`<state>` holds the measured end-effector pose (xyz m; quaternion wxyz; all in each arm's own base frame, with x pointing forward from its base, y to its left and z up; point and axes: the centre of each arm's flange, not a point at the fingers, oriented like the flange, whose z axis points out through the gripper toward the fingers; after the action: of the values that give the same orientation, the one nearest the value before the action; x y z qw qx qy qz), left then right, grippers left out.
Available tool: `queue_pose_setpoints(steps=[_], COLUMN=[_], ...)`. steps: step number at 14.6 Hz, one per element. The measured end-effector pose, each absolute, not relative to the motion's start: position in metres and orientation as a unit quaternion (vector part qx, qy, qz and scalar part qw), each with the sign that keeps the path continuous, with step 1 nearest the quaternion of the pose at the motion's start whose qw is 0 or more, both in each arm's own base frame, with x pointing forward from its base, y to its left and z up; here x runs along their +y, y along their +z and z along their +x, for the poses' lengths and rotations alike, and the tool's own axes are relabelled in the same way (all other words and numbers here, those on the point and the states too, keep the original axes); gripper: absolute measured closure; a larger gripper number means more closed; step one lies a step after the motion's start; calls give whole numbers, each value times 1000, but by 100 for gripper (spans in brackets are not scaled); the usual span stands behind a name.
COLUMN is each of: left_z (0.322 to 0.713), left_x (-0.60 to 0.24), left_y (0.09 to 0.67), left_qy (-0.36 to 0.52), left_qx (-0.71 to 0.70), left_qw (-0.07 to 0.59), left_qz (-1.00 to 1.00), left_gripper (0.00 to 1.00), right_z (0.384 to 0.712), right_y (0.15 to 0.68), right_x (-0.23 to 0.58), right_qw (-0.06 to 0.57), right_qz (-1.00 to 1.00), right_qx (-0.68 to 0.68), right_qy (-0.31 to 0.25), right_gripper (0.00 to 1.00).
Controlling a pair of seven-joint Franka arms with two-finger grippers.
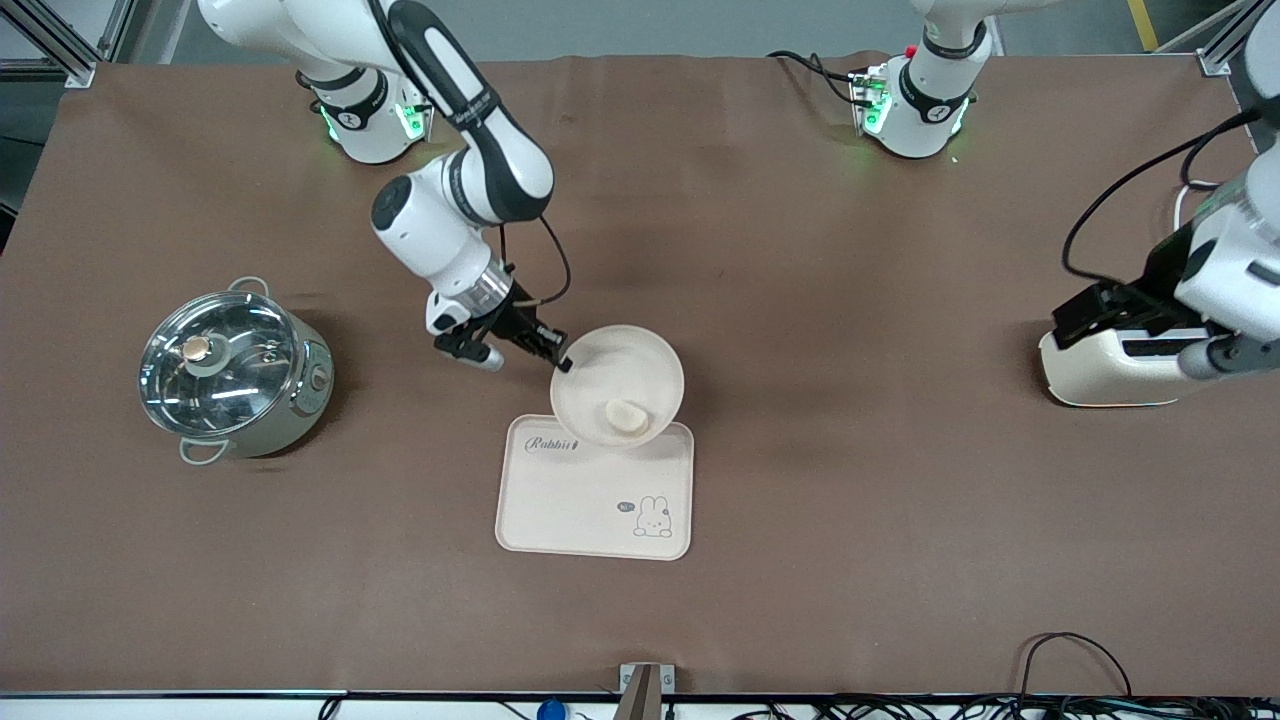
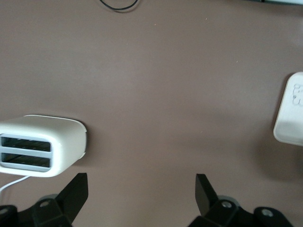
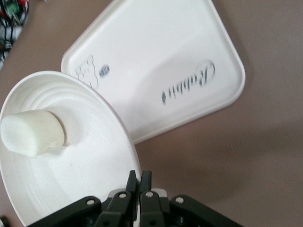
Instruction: Place bun in plate and plate on tray
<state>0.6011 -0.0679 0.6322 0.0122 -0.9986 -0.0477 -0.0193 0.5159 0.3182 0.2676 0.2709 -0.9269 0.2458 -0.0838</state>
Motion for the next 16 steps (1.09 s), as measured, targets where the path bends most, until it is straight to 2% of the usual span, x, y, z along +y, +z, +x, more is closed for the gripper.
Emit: queue_pose_setpoints(steps=[3, 6, 12, 16], left_z=[581, 564, 530, 527], left_x=[-50, -62, -69, -68], left_y=[657, 676, 666, 664], left_qy=[-16, -26, -1, 2], left_qx=[-31, -7, -2, -3], left_qw=[21, 27, 32, 30], left_qz=[-999, -999, -999, -1000], left_gripper=[0, 0, 0, 0], right_z=[566, 592, 598, 601], right_y=[240, 209, 180, 175], right_x=[297, 288, 288, 282], right_qw=[271, 256, 243, 240], right_qz=[-920, -923, -928, -927], right_qx=[274, 274, 272, 277], right_qy=[-75, -81, -76, -76], right_gripper=[96, 96, 96, 93])
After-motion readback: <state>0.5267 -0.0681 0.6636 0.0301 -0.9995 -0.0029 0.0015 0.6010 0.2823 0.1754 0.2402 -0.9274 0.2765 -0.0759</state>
